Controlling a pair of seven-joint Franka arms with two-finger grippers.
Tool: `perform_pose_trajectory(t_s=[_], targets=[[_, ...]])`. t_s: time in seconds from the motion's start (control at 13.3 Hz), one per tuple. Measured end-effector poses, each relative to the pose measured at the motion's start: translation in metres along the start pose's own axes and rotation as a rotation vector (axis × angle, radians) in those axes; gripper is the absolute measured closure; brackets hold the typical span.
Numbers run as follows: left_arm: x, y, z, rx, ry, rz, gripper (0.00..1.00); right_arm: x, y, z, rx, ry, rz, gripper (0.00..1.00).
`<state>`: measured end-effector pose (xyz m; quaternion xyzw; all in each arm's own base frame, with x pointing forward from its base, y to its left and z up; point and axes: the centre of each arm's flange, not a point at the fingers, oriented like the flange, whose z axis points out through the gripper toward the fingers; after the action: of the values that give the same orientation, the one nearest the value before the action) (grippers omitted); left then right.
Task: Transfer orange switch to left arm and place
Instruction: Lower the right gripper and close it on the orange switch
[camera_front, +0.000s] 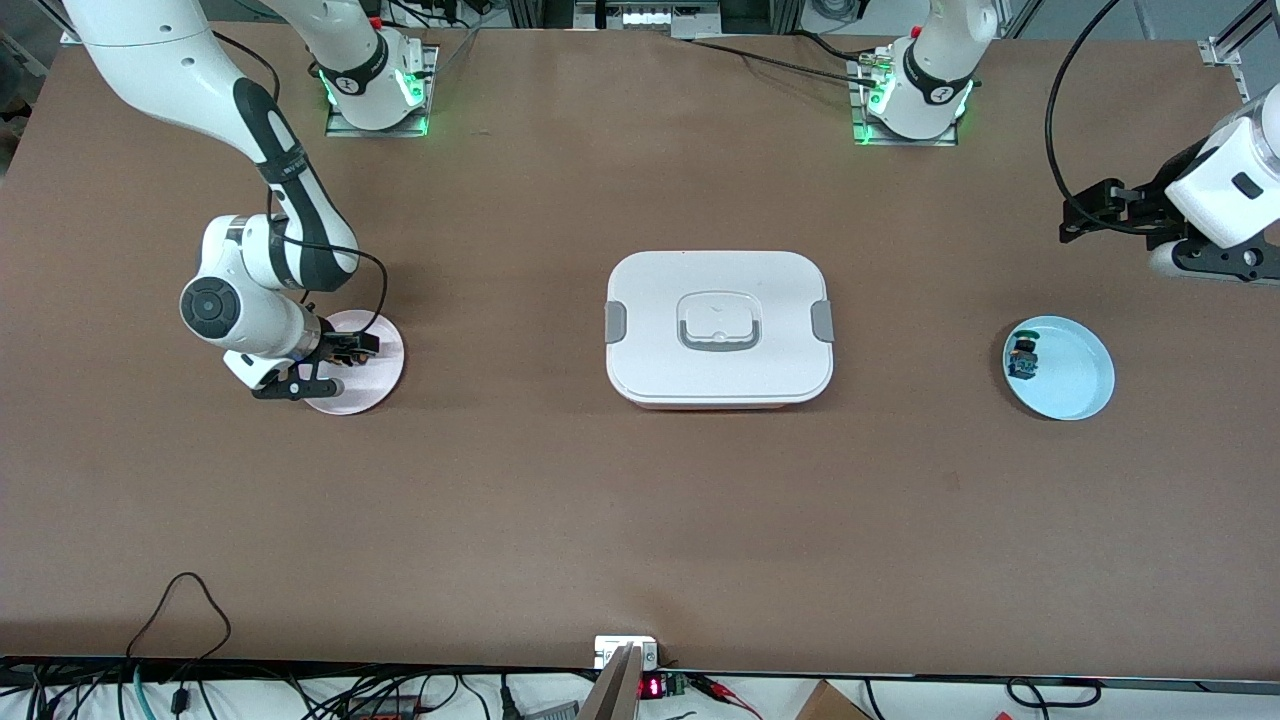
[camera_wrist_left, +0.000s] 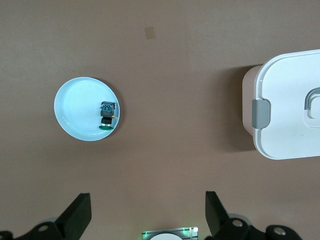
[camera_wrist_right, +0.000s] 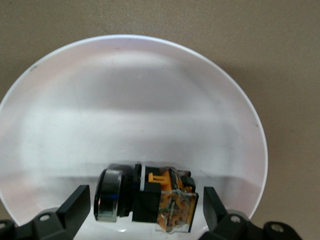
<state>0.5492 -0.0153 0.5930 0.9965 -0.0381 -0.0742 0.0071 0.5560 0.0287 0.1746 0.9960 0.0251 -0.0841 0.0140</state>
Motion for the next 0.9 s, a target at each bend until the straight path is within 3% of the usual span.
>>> perform_pose_trajectory(t_s=[0.3,0.45,0.53,0.9], targets=[[0.0,0.0,0.0,0.0,0.0,0.0,0.0,0.0,0.001,0.006,-0.001,-0.005,0.002,0.03],[0.0,0.0,0.0,0.0,0.0,0.0,0.0,0.0,0.0,0.004,0.002,-0.001,0.003,0.22],[0.0,0.0,0.0,0.0,0.0,0.0,0.0,0.0,0.0,0.002,0.003,0.0,0.004,0.27],[0.0,0.0,-0.001,0.0,0.001,0.0,0.0,0.008,0.0,-0.011,0.003,0.022,0.004,0.27]])
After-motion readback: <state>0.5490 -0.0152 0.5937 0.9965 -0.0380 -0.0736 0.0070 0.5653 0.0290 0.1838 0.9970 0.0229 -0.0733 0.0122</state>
